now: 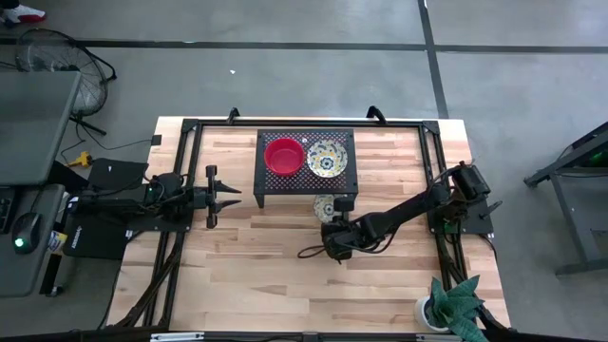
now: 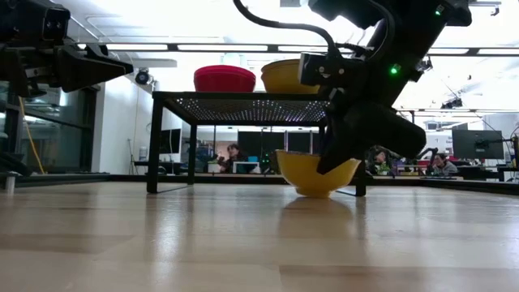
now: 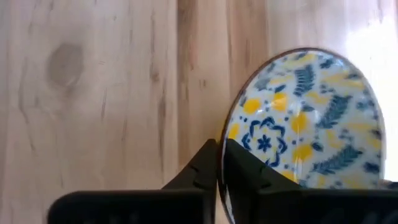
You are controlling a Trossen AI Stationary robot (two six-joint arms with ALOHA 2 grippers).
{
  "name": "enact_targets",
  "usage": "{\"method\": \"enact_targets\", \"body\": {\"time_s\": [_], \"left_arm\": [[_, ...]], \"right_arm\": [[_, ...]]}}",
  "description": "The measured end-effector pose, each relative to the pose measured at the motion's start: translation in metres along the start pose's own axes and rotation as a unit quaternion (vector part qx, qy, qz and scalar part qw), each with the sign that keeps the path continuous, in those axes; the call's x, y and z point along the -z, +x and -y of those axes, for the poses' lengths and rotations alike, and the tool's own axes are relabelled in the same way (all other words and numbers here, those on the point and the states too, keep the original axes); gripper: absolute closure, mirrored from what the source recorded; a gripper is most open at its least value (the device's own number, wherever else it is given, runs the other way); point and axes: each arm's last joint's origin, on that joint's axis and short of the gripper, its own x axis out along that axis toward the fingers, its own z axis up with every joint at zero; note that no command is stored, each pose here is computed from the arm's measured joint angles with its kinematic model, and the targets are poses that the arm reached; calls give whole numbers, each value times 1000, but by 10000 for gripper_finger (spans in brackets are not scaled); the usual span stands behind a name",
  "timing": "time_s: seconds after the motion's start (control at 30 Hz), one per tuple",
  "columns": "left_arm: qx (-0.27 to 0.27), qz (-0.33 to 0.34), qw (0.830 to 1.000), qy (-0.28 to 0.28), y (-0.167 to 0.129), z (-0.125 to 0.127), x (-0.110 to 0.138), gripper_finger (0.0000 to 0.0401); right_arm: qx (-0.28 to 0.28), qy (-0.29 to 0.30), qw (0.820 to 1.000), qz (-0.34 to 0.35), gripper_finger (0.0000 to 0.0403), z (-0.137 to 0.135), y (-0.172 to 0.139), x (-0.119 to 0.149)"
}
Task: Pick & Place Mini bowls
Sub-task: Stack the white patterned bowl on the white patterned bowls on the shelf
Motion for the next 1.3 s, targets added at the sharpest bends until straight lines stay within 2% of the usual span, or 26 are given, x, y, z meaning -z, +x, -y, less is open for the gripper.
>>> {"method": "enact_targets", "body": {"time_s": [0.23,0.5,0.63,0.97,1.3], "left_arm": [[0,0,1000,0,0,0,0,288],[0,0,1000,0,0,0,0,288],[0,0,1000,0,0,0,0,288],[0,0,1000,0,0,0,0,288],[0,0,1000,0,0,0,0,288]], "right_arm": [[-28,5,999,19,394,-6,-6,-6],[-110,-7,993,40,399,-24,-28,-22],[-134,-20,990,41,400,-31,-41,-27],[-138,-61,988,17,402,-36,-81,-43],[-126,-86,988,-12,402,-17,-131,-66]]}}
